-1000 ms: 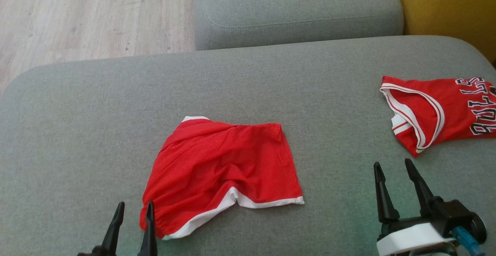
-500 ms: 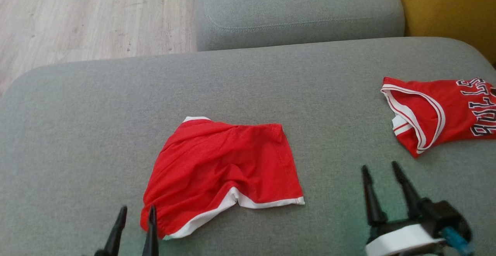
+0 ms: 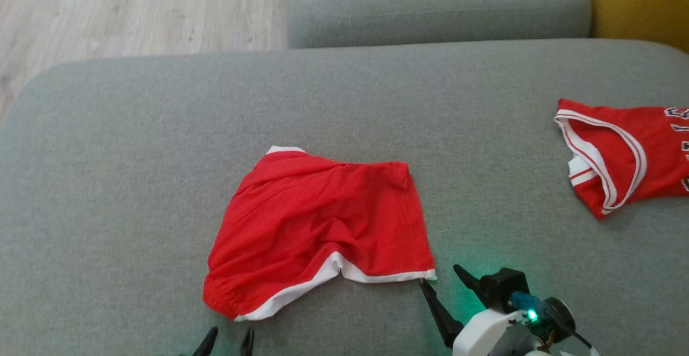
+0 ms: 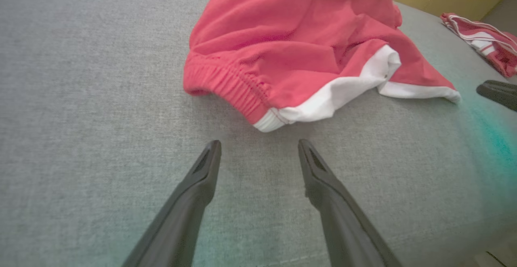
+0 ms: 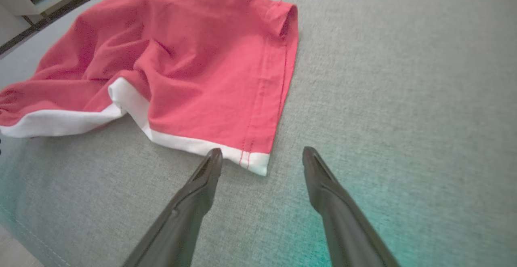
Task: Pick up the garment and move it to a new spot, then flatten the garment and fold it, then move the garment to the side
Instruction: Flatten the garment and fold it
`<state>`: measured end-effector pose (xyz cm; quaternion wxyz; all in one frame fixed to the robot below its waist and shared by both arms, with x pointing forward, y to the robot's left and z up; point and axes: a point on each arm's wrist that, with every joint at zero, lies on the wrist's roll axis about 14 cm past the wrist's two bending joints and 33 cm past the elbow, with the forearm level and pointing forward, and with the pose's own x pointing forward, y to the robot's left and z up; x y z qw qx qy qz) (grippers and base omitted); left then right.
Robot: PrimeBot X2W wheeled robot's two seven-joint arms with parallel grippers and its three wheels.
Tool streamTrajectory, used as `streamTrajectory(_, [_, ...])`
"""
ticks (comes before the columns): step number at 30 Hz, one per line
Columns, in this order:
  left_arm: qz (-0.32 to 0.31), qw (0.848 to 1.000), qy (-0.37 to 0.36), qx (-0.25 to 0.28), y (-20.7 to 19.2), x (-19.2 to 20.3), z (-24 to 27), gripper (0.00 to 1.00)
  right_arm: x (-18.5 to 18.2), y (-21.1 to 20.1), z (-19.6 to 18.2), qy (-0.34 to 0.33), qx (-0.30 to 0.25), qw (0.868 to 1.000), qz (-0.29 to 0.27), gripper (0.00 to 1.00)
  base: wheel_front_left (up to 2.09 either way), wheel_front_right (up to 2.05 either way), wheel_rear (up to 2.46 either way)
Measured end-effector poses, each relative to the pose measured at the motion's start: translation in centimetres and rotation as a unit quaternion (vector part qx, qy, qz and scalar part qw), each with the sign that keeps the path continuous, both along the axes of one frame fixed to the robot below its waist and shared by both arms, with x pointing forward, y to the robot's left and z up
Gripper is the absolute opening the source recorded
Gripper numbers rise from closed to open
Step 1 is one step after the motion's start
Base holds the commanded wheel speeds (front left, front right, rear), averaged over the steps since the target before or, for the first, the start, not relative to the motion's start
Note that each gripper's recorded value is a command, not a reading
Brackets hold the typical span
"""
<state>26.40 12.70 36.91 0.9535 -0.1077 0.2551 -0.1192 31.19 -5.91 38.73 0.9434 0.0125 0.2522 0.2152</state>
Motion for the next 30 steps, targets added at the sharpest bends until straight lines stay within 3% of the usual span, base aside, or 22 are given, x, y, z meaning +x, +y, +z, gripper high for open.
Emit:
streamTrajectory(4, [-0.004,1.0,0.006,0.0,-0.2,0.8,-0.4,1.0,-0.2,0.4,-1.2,0.028,-0.018,0.999,0.017,1.0,0.0,0.0,0.0])
streamTrajectory(18, [-0.004,1.0,0.008,-0.018,-0.6,2.1,-1.0,1.0,0.5,0.5,-1.6,0.034,-0.023,0.999,0.022,1.0,0.0,0.0,0.0])
streamTrajectory(26, [-0.024,0.999,-0.005,-0.033,-1.8,2.7,-0.5,0.59,0.7,0.5,-1.9,0.038,-0.023,0.999,0.021,1.0,0.0,0.0,0.0])
streamTrajectory(30, [-0.035,0.999,-0.02,-0.03,-2.0,3.4,0.0,0.51,1.1,0.5,-1.7,0.034,-0.024,0.999,0.021,1.0,0.0,0.0,0.0])
